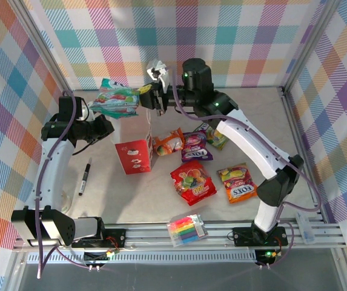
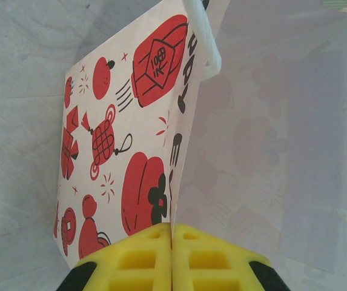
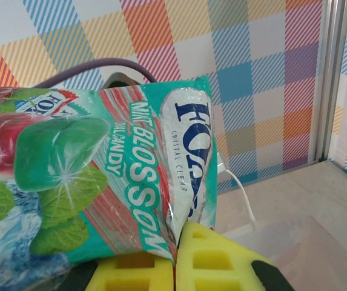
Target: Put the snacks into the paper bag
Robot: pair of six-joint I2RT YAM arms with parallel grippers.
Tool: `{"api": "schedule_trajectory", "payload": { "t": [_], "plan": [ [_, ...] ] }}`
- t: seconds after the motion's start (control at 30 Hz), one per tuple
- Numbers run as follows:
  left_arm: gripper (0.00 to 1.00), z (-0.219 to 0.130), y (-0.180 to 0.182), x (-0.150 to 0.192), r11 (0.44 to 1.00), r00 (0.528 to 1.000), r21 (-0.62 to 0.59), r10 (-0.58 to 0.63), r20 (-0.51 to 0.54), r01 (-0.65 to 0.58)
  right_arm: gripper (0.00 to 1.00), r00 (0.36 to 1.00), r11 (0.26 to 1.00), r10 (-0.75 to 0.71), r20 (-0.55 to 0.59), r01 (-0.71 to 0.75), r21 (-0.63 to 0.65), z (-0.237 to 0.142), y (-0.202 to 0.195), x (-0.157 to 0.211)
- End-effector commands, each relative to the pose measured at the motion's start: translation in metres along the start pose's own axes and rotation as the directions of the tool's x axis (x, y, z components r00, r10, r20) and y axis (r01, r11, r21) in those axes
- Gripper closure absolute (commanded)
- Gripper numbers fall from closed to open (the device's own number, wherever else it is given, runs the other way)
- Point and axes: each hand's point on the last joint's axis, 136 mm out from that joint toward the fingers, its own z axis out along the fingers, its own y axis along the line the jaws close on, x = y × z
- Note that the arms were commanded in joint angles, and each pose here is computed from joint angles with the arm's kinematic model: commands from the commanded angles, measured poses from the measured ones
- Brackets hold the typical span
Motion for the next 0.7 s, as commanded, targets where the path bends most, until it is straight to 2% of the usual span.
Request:
{"api": "schedule_trajectory", "payload": {
  "t": [0.0,0.27,0.67],
  "plan": [
    [0.94,-0.005,0.002,0.008,1.0,1.0,0.009,-0.009,-0.025,0.01,1.0,0.996,0.997,-0.028,0.079,0.033,-0.065,0.005,0.01,-0.023],
    [0.95,-0.008,0.0,0.01,1.0,1.0,0.011,-0.002,-0.024,0.002,1.0,0.998,0.995,0.045,0.05,-0.04,-0.096,0.028,-0.007,0.001],
    [0.94,-0.011,0.001,0.01,1.0,1.0,0.002,0.006,-0.021,-0.006,1.0,0.999,0.998,0.018,-0.041,-0.015,0.066,0.03,-0.039,0.039]
  ]
}}
